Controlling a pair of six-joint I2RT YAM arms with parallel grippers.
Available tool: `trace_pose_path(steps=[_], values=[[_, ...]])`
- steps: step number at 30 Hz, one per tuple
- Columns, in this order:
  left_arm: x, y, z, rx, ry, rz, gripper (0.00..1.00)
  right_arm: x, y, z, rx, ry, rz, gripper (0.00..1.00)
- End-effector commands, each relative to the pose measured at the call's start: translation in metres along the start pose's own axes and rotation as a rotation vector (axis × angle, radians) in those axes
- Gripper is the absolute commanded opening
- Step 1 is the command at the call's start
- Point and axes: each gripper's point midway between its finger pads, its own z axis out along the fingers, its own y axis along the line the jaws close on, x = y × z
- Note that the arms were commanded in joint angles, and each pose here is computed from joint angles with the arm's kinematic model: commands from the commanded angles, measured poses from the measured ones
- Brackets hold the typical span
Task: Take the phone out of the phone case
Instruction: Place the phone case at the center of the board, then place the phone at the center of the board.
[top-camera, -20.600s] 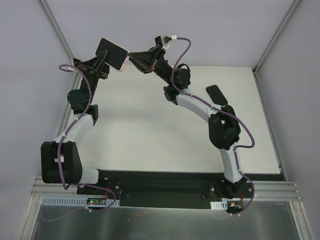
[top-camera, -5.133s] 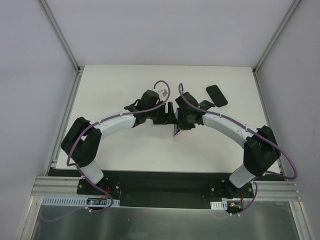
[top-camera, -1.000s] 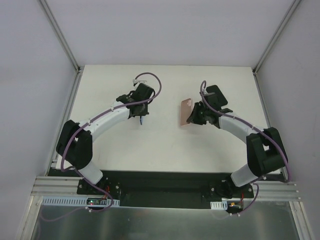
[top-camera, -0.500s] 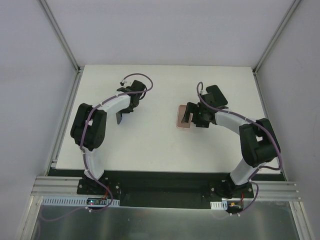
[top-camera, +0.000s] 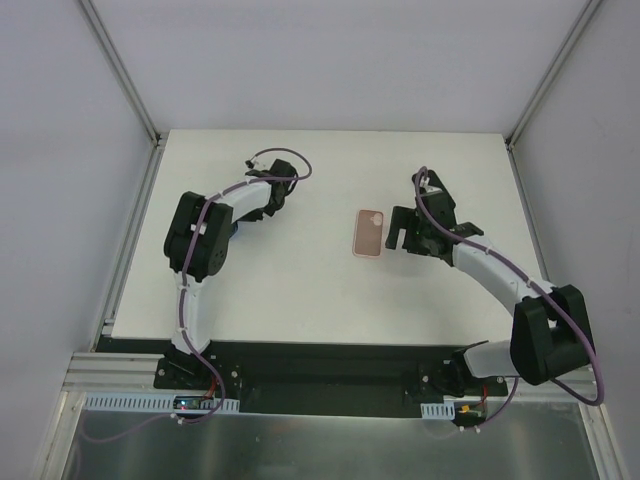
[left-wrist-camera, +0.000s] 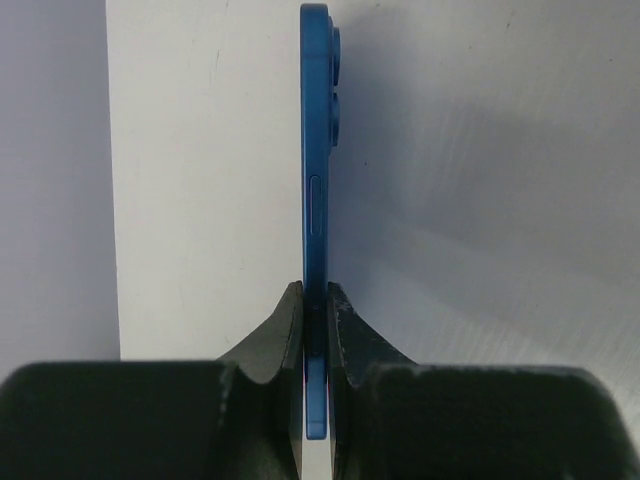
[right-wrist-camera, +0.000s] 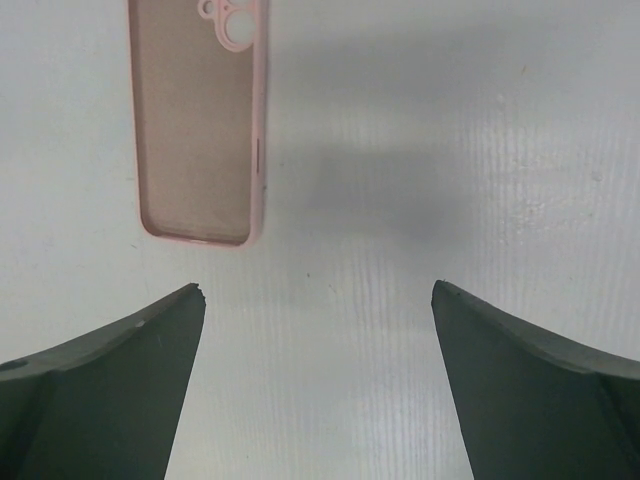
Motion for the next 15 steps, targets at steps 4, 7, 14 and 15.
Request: trace_pose_path(steps=[4,7,14,15], values=[[-0.002,-0.012,0.008,0.031,0.036,0.054,0.12,0.001,-0.023,-0.016,0.096,-0.017,-0.024,0.99],[-0.001,-0.013,0.008,0.042,0.044,0.059,0.23,-0.001,-0.024,-0.019,0.106,-0.022,-0.024,0.99],[0.001,-0.018,0.006,0.089,0.063,0.062,0.49,-0.003,-0.026,-0.021,0.115,-0.021,-0.025,0.99],[0.001,-0.017,0.005,0.088,0.064,0.063,0.59,-0.004,-0.026,-0.021,0.116,-0.022,-0.025,0.99]])
